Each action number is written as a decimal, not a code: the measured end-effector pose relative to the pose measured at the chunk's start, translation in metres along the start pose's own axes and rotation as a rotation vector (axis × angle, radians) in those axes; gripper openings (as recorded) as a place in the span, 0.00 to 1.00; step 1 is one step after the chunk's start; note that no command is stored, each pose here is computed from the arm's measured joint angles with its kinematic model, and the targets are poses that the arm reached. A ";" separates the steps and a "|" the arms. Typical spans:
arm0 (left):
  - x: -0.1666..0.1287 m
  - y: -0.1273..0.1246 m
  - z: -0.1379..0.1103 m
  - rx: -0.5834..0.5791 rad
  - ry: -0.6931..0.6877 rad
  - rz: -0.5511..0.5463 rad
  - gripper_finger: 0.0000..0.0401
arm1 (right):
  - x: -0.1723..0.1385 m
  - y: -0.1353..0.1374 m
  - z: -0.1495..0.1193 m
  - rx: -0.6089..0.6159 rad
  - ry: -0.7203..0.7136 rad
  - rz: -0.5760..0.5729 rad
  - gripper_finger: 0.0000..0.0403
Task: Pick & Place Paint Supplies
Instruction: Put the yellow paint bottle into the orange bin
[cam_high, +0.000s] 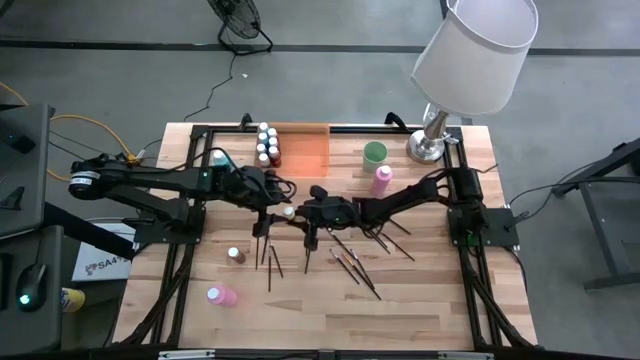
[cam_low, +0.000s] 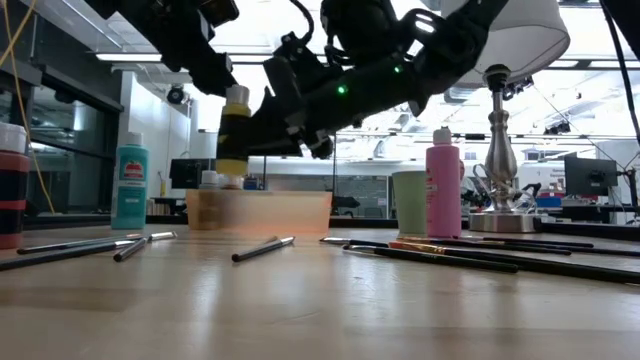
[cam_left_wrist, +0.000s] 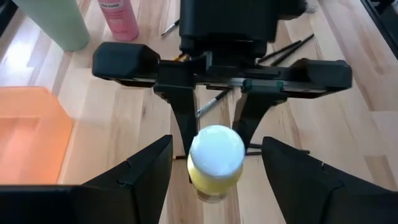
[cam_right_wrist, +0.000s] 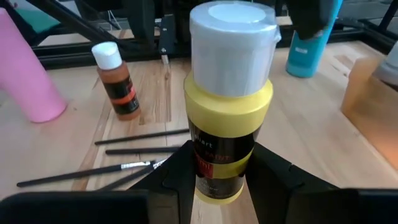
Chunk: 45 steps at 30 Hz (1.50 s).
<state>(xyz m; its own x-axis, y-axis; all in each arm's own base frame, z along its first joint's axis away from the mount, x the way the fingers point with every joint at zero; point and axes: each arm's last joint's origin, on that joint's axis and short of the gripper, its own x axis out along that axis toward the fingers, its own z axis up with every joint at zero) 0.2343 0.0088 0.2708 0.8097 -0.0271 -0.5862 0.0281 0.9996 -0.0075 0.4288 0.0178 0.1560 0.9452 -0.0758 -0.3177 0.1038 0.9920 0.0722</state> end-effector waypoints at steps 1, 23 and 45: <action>0.000 0.000 0.000 0.000 0.000 0.000 0.60 | 0.001 0.000 0.002 -0.008 -0.002 0.000 0.28; 0.000 0.000 -0.001 -0.024 0.015 0.009 0.28 | 0.003 0.001 0.008 -0.032 0.005 -0.007 0.28; -0.005 0.024 0.007 -0.037 -0.062 0.498 0.28 | -0.031 -0.012 0.018 0.065 0.276 -0.199 0.75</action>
<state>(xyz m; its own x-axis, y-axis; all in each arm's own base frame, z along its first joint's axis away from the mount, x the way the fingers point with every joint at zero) 0.2347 0.0324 0.2792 0.7532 0.4536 -0.4764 -0.3904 0.8911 0.2312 0.4040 0.0060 0.1817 0.7857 -0.2282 -0.5750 0.3058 0.9512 0.0404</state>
